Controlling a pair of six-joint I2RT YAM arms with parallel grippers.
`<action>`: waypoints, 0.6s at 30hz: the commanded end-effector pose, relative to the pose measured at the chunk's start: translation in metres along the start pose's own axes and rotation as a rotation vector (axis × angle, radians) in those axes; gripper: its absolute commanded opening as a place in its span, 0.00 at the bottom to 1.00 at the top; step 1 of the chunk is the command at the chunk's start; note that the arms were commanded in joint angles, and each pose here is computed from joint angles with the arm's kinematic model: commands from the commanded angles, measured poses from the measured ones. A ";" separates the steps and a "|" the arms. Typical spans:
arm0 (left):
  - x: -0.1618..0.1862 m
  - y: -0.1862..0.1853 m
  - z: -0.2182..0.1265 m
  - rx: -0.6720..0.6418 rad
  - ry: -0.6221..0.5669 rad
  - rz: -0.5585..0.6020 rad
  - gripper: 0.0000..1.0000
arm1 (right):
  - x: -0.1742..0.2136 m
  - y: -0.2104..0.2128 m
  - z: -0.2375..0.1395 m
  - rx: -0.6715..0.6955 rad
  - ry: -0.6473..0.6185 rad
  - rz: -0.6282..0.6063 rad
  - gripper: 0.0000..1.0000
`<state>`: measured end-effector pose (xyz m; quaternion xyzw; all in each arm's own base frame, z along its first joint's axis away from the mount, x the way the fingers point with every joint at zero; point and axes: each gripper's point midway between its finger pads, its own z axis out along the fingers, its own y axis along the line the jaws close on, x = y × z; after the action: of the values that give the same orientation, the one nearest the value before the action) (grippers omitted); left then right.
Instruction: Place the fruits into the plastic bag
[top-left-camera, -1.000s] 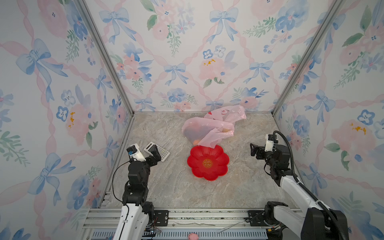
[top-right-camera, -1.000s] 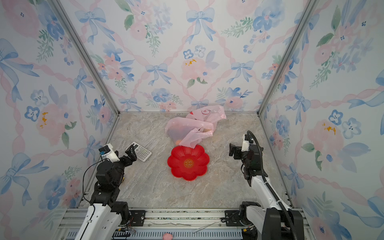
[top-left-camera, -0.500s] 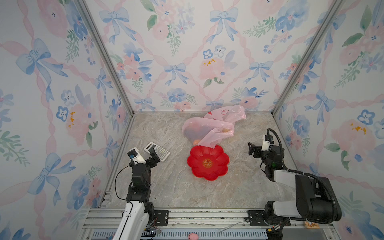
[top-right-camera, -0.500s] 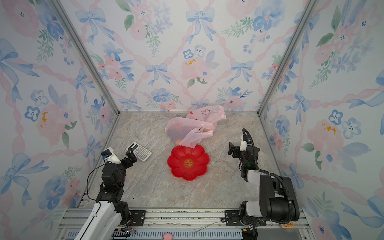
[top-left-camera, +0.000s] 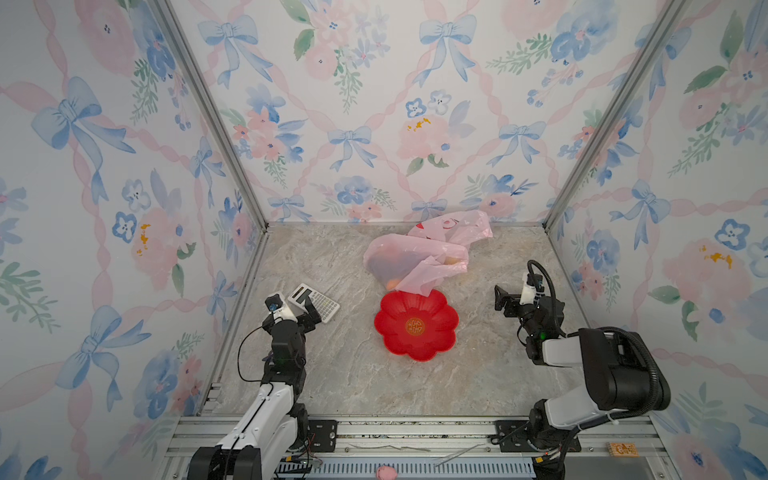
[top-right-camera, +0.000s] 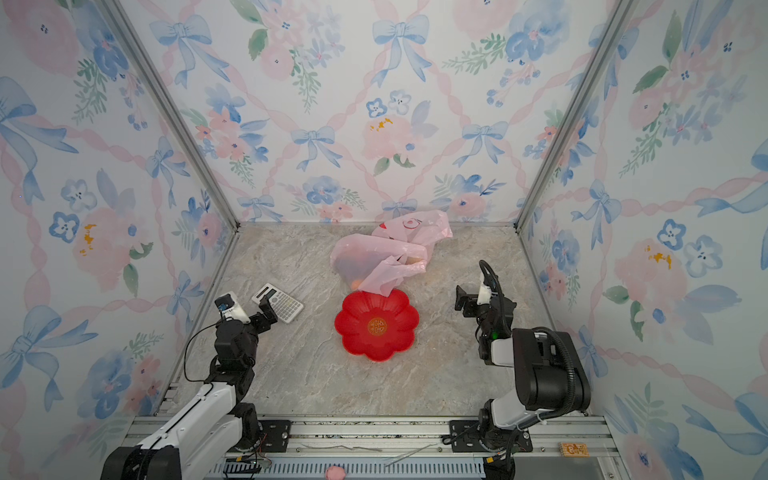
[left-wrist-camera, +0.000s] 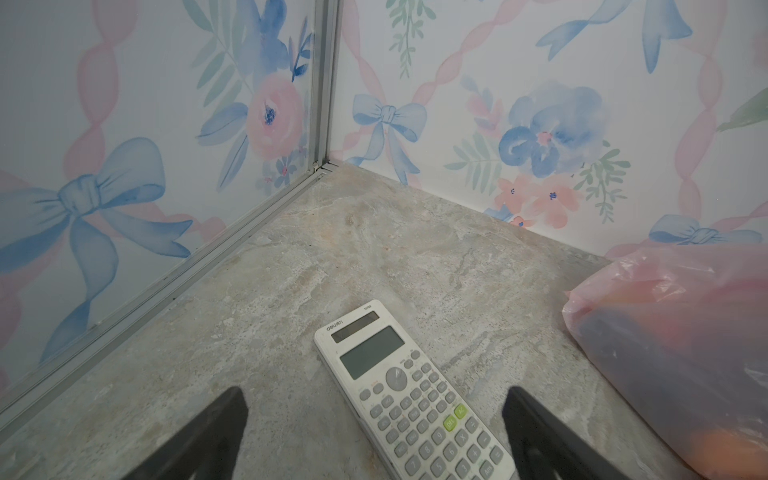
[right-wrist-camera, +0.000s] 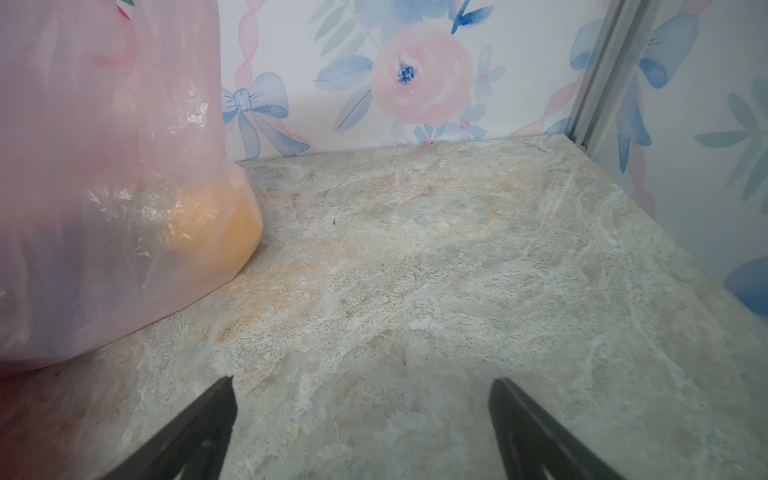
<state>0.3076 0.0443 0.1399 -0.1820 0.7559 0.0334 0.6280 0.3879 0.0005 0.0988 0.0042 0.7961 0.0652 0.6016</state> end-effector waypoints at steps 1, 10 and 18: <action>-0.022 -0.004 0.010 -0.005 -0.081 0.071 0.98 | -0.006 0.004 -0.001 -0.002 -0.034 -0.027 0.96; -0.010 -0.012 0.041 -0.004 -0.051 0.135 0.98 | -0.004 0.013 0.008 -0.029 0.016 -0.059 0.96; 0.002 -0.016 0.052 0.011 -0.030 0.169 0.98 | -0.002 0.015 0.011 -0.017 0.038 -0.075 0.96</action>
<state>0.3539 0.0432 0.1164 -0.1238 0.7755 0.0816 0.6136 0.3934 0.0151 0.0957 -0.0265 0.8063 0.0582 0.5880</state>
